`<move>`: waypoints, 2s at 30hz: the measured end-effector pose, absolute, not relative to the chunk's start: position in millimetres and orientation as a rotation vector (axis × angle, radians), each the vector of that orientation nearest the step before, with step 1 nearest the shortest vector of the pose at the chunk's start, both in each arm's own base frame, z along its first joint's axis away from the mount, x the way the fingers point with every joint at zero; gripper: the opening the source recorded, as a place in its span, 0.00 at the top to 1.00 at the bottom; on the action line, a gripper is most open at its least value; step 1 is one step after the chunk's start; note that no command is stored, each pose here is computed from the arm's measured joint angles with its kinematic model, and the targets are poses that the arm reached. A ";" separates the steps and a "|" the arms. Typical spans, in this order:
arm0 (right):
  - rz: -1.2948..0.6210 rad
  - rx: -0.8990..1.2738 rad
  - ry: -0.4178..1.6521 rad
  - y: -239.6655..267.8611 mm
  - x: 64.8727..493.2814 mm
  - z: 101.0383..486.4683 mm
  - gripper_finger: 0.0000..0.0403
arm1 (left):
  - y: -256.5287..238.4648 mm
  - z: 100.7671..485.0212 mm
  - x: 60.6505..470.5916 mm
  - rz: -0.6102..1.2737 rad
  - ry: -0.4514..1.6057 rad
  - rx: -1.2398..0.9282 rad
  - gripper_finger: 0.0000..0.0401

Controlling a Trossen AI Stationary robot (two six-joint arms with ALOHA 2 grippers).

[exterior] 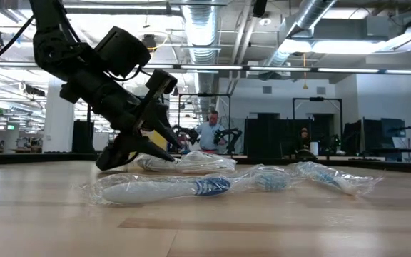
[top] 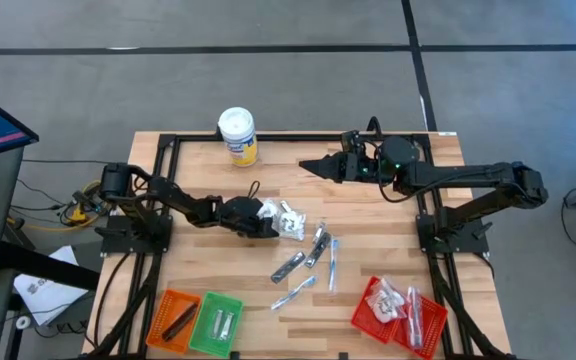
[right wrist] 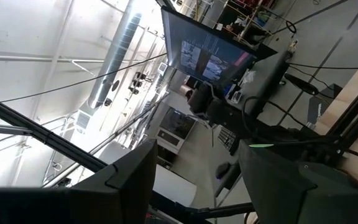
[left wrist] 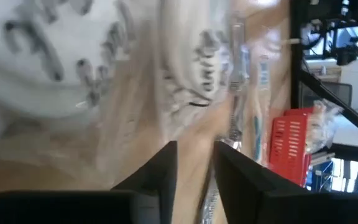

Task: Pick & Place Travel size toiletries
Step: Put the nail cutter into the green basket

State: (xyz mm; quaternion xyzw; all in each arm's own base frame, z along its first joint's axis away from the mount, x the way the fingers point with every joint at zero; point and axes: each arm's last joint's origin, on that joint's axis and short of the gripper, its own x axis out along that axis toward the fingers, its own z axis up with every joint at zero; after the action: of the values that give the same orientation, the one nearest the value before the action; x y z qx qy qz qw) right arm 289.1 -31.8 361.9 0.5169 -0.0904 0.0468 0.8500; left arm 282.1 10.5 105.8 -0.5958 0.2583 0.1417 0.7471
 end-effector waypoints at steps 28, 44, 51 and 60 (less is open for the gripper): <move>0.087 1.074 -0.186 -33.7 289.1 361.1 0.46 | 4.2 144.8 244.0 0.346 0.754 -1.001 1.00; 0.076 1.063 -0.164 -33.6 289.6 358.8 0.46 | -55.0 167.7 325.9 -0.014 0.774 -0.762 1.00; 0.218 1.015 -0.038 -20.6 290.6 355.4 0.46 | -66.4 169.4 335.4 -0.023 0.781 -0.709 1.00; 0.399 0.966 0.212 8.5 290.5 342.3 0.46 | -65.7 161.2 322.8 0.038 0.914 -0.622 1.00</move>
State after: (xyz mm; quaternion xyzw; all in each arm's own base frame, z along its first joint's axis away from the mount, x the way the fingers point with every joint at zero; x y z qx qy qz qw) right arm 290.5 8.5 342.3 0.4605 0.1010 0.1904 0.8611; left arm 322.8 -65.7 161.2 -0.2955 0.4340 0.0182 0.8509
